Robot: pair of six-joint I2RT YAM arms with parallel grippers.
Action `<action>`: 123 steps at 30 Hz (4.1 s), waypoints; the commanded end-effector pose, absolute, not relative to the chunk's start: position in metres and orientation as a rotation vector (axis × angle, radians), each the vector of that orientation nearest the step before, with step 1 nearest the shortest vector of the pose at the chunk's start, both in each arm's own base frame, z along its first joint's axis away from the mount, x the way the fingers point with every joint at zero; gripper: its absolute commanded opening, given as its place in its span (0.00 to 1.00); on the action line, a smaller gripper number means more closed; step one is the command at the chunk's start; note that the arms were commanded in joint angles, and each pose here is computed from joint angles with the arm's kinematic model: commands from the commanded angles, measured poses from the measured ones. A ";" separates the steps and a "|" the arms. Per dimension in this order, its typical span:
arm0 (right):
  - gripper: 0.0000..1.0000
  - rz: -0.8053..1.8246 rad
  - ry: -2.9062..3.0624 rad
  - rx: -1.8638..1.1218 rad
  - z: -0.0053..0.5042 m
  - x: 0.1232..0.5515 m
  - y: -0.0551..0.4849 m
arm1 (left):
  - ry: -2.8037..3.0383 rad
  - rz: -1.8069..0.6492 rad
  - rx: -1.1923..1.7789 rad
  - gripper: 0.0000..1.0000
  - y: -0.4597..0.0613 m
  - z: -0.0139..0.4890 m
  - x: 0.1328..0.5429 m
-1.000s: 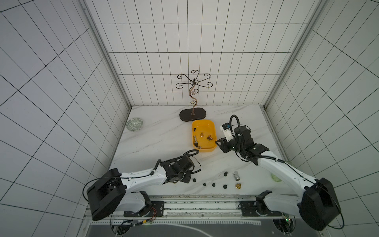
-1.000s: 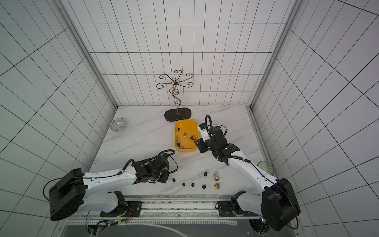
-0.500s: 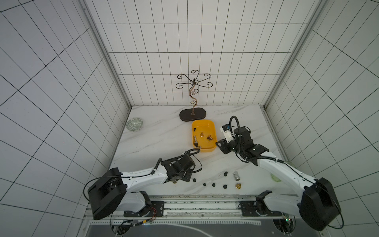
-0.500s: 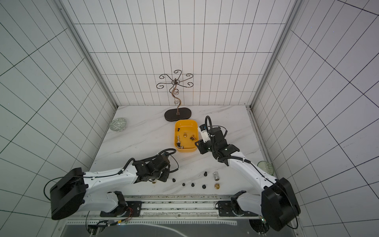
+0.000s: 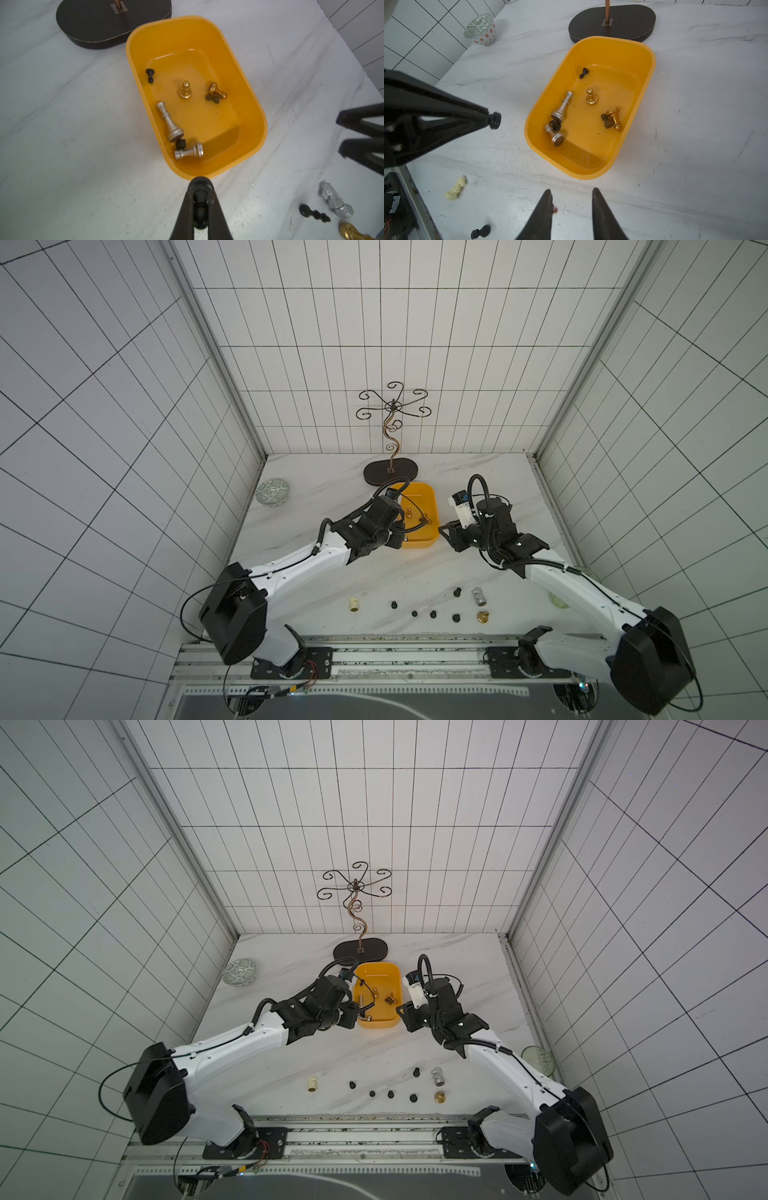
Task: Put the chess pieces into the storage box
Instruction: Pick up the chess piece at the center of the board, then place the chess piece in the storage box, then pick up the chess piece at the center of the board.
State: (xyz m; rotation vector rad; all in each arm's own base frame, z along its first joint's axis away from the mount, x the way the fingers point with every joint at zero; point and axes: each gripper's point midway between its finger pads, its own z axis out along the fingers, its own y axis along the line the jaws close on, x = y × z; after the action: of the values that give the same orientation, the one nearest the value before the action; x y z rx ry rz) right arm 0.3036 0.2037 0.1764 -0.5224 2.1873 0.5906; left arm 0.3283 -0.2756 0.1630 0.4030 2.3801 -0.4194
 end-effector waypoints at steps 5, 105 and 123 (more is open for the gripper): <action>0.33 0.537 2.241 -0.480 0.160 0.291 0.185 | 2.389 -0.404 0.549 0.06 -0.307 0.147 0.388; 0.35 0.563 2.214 -1.347 0.044 0.144 0.356 | 2.554 -0.278 -0.025 0.44 -0.117 0.106 0.262; 0.29 0.587 2.176 -1.363 0.046 0.149 0.375 | 2.551 -0.286 -0.024 0.44 -0.116 0.106 0.260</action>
State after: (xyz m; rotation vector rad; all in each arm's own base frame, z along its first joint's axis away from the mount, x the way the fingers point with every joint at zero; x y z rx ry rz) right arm 0.1417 0.3499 0.0246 -1.3672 2.2495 0.5518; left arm 0.2569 -0.1152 0.1020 -0.0084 2.5783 -0.2617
